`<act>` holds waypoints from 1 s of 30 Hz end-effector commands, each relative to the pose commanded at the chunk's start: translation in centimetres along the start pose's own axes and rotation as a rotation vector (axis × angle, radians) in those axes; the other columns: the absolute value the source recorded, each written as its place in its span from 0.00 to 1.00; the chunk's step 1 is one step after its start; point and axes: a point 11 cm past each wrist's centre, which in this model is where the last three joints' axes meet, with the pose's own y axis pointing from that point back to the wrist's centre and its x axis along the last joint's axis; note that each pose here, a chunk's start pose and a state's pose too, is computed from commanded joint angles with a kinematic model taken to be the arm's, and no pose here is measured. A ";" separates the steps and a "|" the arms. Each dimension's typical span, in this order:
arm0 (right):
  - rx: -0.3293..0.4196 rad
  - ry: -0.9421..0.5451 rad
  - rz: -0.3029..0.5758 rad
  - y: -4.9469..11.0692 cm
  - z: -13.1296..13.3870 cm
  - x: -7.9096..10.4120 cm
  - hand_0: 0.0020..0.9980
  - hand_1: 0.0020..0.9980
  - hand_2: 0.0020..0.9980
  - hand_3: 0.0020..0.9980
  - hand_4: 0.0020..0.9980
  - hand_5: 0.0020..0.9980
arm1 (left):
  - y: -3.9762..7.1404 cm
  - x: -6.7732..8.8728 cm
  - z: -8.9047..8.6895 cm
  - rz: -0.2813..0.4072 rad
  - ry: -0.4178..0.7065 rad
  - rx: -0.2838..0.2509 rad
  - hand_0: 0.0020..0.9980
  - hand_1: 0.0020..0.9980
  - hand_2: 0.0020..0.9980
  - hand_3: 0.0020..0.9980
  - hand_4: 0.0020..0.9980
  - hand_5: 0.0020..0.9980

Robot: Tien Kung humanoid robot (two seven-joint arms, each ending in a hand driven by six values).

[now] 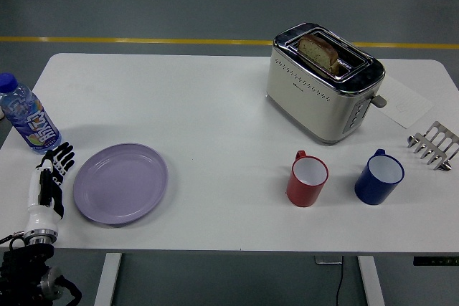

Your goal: Push plate across desktop

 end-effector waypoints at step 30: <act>-0.005 0.018 -0.008 0.0 0.0 -0.4 0.66 0.66 0.72 0.62 0.42 0.28 | -0.5 -3.8 -1.4 -0.015 0.040 0.044 0.81 0.81 0.79 0.71 0.45 1.00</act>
